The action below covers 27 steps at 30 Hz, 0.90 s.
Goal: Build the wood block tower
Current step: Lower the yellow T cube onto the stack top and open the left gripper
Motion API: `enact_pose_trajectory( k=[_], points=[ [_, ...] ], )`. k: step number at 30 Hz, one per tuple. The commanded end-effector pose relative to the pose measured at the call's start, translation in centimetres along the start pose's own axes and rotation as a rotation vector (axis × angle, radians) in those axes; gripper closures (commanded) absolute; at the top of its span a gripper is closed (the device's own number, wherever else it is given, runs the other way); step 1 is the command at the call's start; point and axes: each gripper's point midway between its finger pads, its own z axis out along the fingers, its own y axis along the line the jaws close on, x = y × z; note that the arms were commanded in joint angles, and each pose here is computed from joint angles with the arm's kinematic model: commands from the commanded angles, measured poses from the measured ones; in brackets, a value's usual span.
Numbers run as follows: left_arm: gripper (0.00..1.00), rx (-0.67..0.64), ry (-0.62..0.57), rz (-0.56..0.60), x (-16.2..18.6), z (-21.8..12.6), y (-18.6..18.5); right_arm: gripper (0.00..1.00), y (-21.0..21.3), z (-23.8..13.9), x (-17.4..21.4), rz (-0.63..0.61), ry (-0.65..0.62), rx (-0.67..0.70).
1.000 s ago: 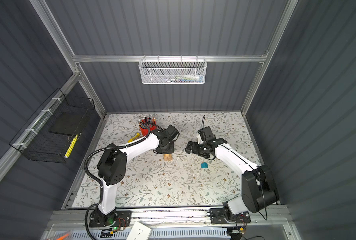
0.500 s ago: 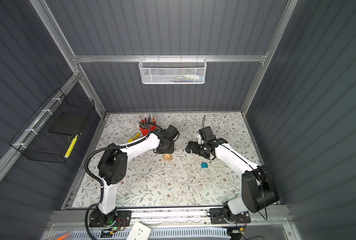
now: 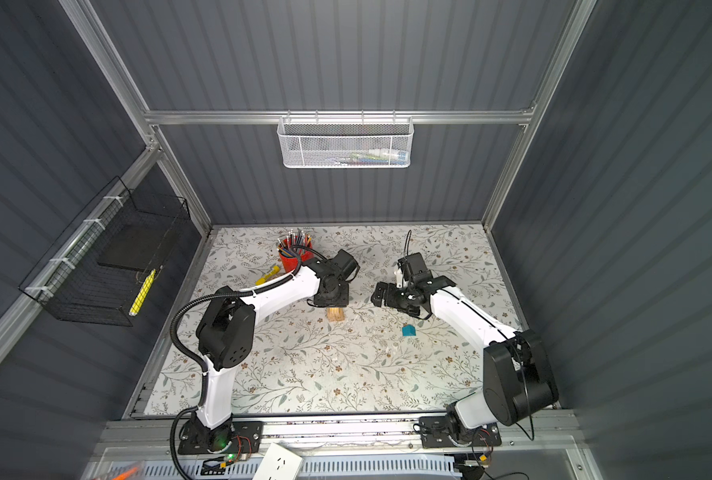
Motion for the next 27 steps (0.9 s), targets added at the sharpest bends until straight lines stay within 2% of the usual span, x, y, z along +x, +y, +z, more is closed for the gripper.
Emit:
enact_pose_trajectory(
  k=[1, 15, 27],
  points=[
    [0.54, -0.008, 0.007, 0.004, -0.1, -0.1, -0.2, 0.01, 0.0, -0.2, 0.1, -0.005, -0.001, -0.010],
    [0.44, 0.039, -0.002, 0.006, -0.3, -1.0, -0.9, 0.01, 0.0, -0.5, -0.1, -0.003, -0.009, -0.008],
    [0.29, 0.104, -0.042, -0.001, -0.9, -3.0, -1.6, 0.01, -1.3, -1.6, -1.2, -0.009, -0.029, 0.066]
  ],
)
